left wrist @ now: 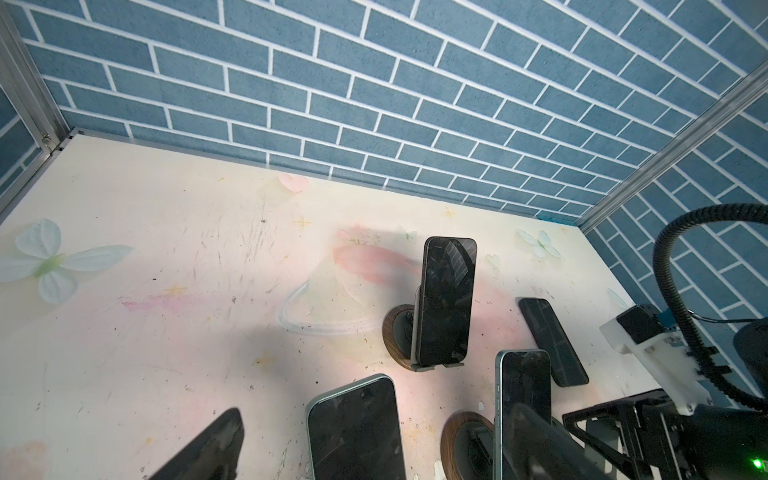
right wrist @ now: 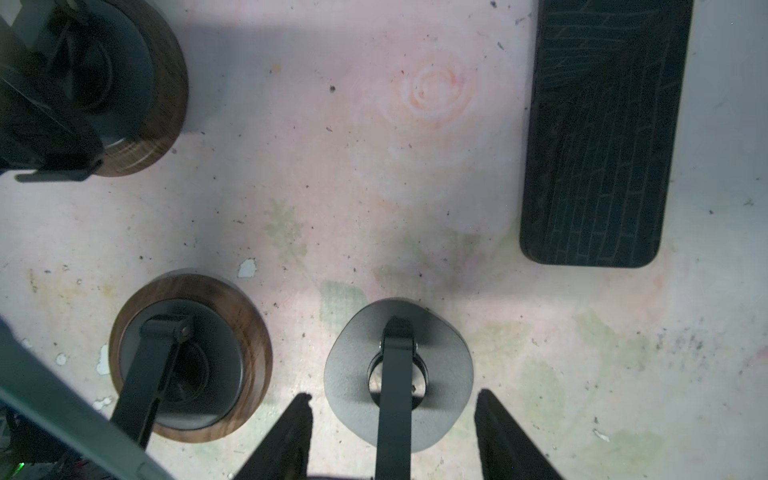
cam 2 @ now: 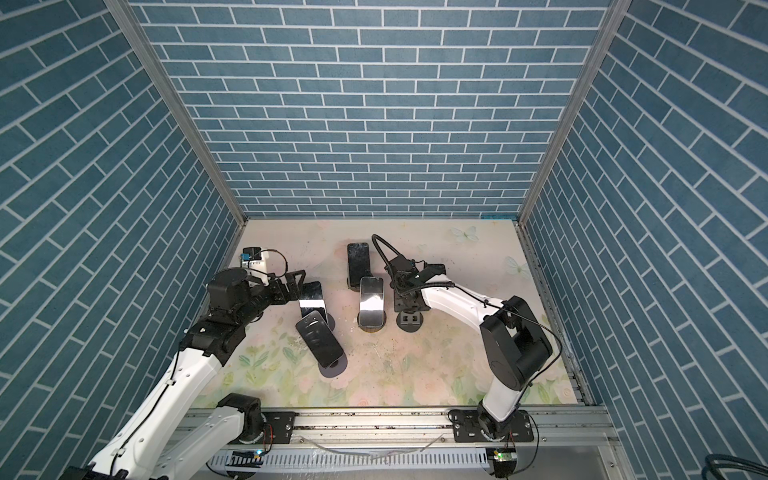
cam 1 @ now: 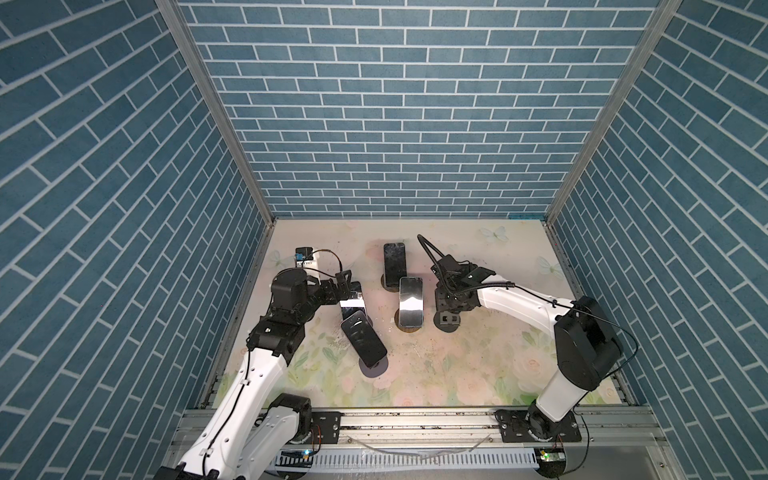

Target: Remove the phone from the phone stand

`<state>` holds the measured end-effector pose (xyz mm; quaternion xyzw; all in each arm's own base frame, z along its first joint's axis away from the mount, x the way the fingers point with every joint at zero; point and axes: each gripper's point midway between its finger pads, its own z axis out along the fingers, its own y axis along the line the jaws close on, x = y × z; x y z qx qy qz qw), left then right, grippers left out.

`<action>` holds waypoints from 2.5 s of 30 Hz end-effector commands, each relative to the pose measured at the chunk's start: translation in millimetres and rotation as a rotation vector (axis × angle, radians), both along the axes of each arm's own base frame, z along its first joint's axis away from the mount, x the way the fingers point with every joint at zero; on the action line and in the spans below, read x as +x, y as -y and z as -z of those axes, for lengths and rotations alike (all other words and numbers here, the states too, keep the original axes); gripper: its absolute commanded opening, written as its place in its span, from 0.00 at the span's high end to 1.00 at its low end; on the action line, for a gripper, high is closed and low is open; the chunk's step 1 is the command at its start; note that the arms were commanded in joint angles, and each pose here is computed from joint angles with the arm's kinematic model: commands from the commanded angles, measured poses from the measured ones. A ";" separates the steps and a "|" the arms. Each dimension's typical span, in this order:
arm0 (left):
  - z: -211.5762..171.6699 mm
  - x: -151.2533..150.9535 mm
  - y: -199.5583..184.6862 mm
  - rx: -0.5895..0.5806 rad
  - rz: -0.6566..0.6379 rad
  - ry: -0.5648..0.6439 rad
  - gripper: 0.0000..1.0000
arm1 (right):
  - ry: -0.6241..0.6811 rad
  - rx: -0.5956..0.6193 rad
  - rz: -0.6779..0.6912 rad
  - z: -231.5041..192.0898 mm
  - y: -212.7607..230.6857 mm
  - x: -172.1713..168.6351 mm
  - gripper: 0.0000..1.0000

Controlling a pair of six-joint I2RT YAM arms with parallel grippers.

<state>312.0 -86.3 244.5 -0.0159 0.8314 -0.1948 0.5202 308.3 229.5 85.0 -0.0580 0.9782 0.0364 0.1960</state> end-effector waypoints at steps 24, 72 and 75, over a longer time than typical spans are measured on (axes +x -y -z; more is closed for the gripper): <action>5.1 -3.6 -6.9 0.038 -0.027 -0.005 0.00 | 0.134 0.077 -0.079 -51.3 -10.2 174.5 0.56; 6.3 -10.6 -20.3 0.040 -0.101 -0.024 0.00 | 0.252 0.145 -0.128 -92.6 -13.6 194.2 0.16; 6.5 -9.5 -21.2 0.032 -0.112 -0.027 0.00 | 0.259 0.155 -0.128 -98.2 -10.4 183.9 0.16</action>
